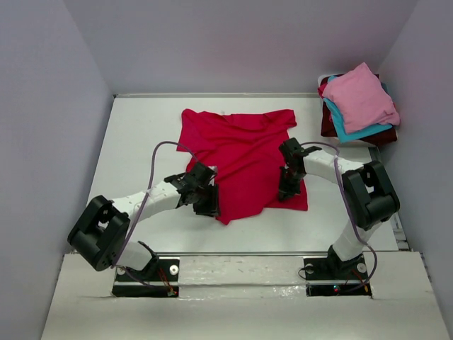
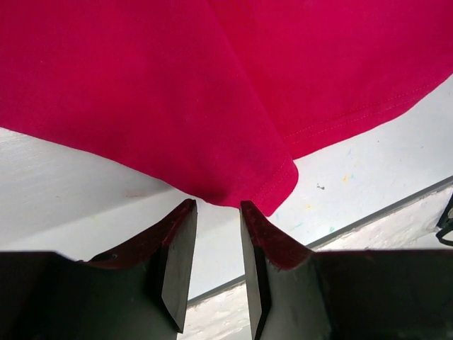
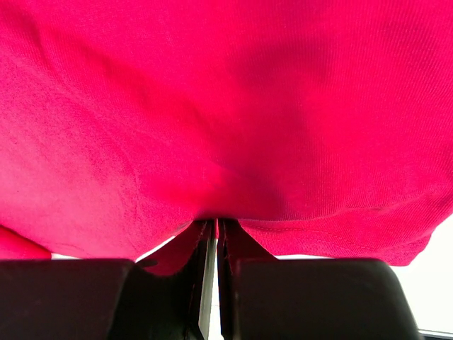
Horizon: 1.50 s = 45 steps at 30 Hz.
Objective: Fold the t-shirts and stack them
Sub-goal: Flatten the tshirt out
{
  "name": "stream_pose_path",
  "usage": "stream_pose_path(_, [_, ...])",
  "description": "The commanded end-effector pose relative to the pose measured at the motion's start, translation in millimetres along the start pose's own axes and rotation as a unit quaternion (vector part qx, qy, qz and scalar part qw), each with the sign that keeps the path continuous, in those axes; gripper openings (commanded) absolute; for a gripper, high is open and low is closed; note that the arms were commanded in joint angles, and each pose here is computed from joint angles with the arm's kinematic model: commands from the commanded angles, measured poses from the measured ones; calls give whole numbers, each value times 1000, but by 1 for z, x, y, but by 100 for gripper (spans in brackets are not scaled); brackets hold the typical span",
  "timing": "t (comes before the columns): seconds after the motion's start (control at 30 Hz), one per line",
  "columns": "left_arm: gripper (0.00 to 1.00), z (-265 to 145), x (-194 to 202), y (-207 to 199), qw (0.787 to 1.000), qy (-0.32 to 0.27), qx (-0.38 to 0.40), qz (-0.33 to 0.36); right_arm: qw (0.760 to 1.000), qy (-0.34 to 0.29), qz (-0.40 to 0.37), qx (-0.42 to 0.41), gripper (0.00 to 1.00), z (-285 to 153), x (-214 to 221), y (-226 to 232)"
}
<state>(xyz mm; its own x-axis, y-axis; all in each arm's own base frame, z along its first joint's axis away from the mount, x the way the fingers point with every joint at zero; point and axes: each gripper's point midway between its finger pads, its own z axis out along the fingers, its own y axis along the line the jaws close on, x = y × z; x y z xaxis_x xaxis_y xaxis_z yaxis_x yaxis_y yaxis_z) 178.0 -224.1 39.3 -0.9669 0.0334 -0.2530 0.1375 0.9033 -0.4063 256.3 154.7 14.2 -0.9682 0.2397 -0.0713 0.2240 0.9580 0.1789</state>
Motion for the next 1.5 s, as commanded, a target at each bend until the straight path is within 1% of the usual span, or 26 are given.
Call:
stream_pose_path(0.0, [43, 6, 2, 4, 1000, 4, 1, 5, 999, -4, -8, 44, 11, 29, -2, -22])
stream_pose_path(0.07, [42, 9, 1, 5, 1000, 5, -4, 7, 999, -5, -9, 44, 11, 29, -2, -22])
stream_pose_path(0.17, [37, 12, -3, 5, 1000, 3, -9, 15, 999, -4, -9, 44, 11, 29, -1, -22])
stream_pose_path(0.27, [36, 15, -6, 8, 1000, 6, -12, 14, 999, -3, -9, 44, 11, 29, 1, -23])
stream_pose_path(0.37, [26, 17, -9, 7, 1000, 3, -12, 16, 999, -4, -8, 45, 11, 28, 1, -24])
stream_pose_path(0.43, [22, 16, -14, 6, 1000, -3, -10, 13, 999, -5, -8, 45, 11, 27, 2, -25])
stream_pose_path(0.47, [16, 16, -14, 7, 1000, -2, -11, 12, 999, -4, -8, 45, 11, 27, 2, -25])
stream_pose_path(0.5, [13, 16, -14, 6, 1000, -2, -11, 12, 999, -5, -7, 46, 11, 27, 2, -25])
stream_pose_path(0.6, [6, 15, -14, 8, 1000, -2, -16, 12, 999, -3, -8, 48, 10, 28, 3, -27])
stream_pose_path(0.9, [6, -3, -16, 9, 999, -23, -23, 16, 998, -1, -4, 59, 11, 32, 5, -35])
stream_pose_path(0.97, [6, -9, -19, 14, 999, -31, -33, 13, 998, 1, -3, 58, 7, 33, 6, -35])
stream_pose_path(1.03, [6, -14, -22, 16, 998, -41, -40, 14, 998, 2, -2, 58, 7, 34, 7, -35])
stream_pose_path(1.23, [6, -21, -25, 16, 998, -46, -49, 6, 998, 1, 5, 60, 7, 32, 2, -35])
stream_pose_path(1.47, [7, -28, -30, 13, 997, -49, -53, 13, 998, -1, 0, 61, 7, 25, -3, -32])
